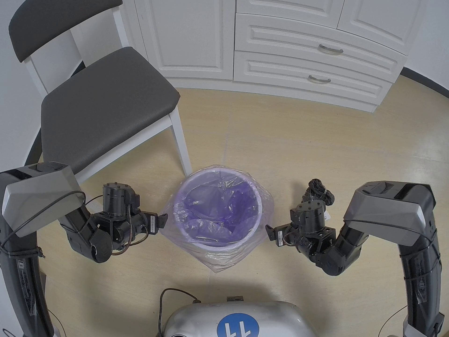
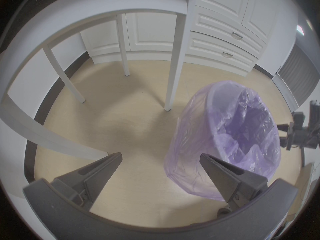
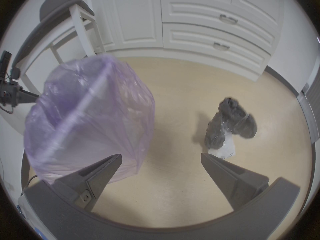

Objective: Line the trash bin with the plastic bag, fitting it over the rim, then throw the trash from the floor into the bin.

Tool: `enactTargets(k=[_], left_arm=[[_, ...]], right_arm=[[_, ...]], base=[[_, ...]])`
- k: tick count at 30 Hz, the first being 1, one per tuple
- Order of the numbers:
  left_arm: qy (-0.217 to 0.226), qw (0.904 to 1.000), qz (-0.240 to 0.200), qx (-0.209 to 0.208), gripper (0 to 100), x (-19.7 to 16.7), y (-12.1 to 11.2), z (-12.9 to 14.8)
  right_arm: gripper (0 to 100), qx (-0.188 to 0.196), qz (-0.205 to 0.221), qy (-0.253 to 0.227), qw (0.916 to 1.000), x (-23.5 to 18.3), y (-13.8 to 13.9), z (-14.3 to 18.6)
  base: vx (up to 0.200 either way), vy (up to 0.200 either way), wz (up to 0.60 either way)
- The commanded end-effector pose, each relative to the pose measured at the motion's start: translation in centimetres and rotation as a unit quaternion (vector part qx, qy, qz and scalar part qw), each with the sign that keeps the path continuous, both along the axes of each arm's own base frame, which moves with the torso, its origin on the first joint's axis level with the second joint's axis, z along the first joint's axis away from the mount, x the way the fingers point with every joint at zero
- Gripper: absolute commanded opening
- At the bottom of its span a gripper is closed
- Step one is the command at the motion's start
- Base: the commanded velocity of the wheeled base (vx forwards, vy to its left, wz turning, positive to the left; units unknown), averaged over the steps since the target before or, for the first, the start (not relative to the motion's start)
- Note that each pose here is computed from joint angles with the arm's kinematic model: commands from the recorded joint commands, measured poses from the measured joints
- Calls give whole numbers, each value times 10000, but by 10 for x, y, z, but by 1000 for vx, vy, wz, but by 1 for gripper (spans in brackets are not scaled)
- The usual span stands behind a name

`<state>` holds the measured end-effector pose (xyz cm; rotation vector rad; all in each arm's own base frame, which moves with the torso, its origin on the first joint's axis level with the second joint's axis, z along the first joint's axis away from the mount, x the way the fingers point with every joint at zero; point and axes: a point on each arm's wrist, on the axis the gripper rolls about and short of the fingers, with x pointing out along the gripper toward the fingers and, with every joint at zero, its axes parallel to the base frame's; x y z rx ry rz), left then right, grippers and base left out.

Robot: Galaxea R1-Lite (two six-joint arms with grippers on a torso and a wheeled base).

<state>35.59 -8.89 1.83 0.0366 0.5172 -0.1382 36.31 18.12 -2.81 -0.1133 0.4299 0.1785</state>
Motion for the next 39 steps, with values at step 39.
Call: enactTargets(k=[39], left_arm=[[444,9976,526,-1,100,42,-14,-94]], right_arm=[[100,826,-639,-11,9945,74,14,-39]], base=[[0,0,0]])
